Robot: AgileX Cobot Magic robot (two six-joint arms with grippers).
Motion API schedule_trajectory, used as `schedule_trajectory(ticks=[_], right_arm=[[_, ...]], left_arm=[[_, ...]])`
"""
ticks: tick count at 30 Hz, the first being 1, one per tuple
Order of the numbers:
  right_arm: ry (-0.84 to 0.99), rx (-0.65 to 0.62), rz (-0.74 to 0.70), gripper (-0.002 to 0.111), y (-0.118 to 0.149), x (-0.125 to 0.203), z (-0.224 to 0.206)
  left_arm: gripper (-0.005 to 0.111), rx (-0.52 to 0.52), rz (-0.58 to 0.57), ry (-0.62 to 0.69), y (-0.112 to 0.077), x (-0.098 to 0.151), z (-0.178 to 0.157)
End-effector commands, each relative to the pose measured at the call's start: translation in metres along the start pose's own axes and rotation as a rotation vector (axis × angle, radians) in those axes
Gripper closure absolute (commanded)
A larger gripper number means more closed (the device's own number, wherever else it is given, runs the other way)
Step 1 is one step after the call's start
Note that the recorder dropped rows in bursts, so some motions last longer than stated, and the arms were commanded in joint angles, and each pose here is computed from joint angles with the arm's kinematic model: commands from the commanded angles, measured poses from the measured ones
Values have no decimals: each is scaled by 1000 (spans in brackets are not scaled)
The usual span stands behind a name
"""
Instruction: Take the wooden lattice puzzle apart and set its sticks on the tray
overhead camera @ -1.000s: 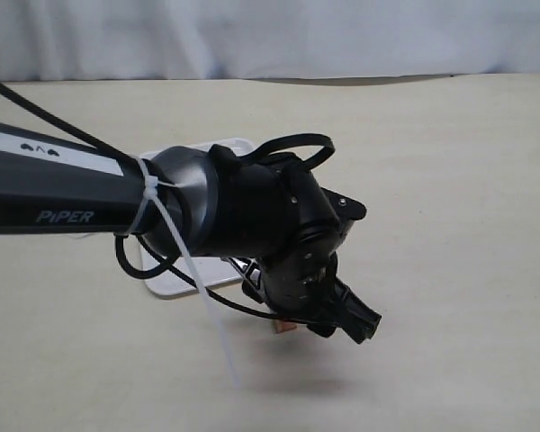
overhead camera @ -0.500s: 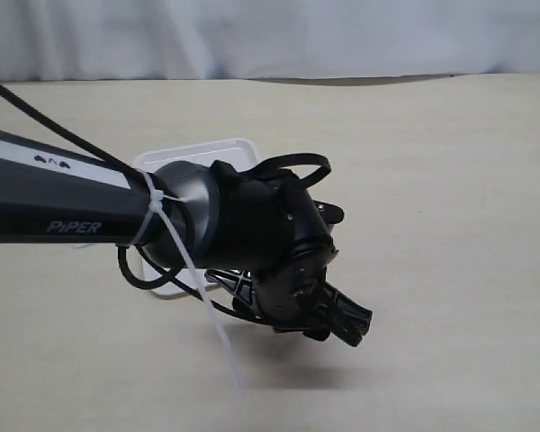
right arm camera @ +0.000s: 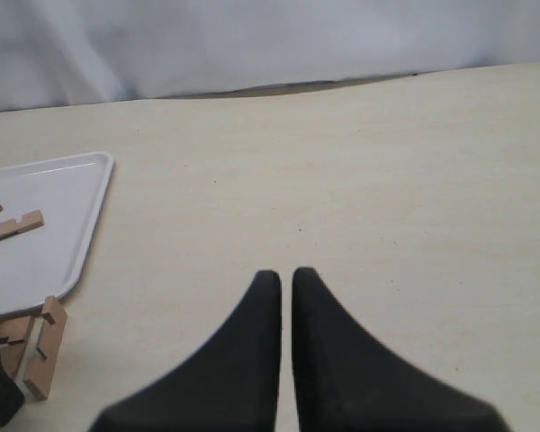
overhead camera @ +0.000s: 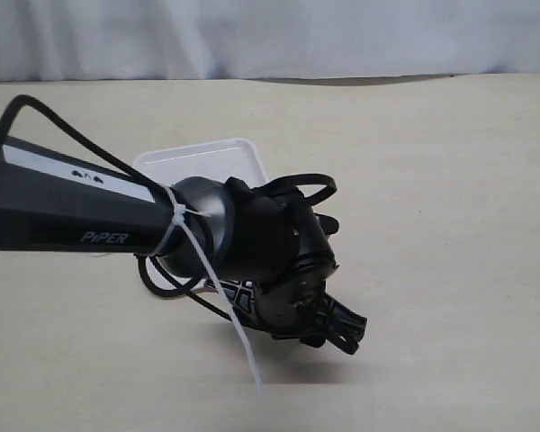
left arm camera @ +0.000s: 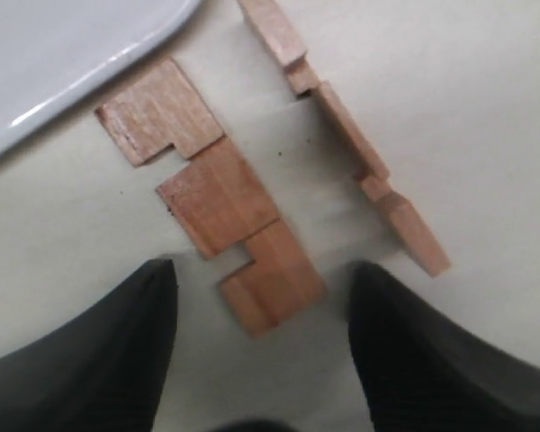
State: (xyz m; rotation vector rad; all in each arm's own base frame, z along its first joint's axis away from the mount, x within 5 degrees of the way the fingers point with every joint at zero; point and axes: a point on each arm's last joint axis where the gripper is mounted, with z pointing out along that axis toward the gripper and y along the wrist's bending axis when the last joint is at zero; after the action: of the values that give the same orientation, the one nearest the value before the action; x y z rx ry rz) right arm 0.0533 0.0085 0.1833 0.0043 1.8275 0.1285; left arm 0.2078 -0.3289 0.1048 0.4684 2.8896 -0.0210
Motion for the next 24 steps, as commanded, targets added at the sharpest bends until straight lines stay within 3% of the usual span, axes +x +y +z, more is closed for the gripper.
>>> schedule_trajectory(ticks=[1, 8, 20, 24], right_arm=[[-1, 8, 2, 104, -1, 0, 1], [-1, 8, 2, 104, -1, 0, 1], [-1, 8, 2, 104, -1, 0, 1], [-1, 8, 2, 104, -1, 0, 1]], left_arm=[[64, -6, -1, 1, -1, 1, 3], [107, -8, 91, 31, 0, 4, 2], [107, -30, 213, 12, 12, 0, -51], [107, -41, 309, 0, 20, -1, -75]])
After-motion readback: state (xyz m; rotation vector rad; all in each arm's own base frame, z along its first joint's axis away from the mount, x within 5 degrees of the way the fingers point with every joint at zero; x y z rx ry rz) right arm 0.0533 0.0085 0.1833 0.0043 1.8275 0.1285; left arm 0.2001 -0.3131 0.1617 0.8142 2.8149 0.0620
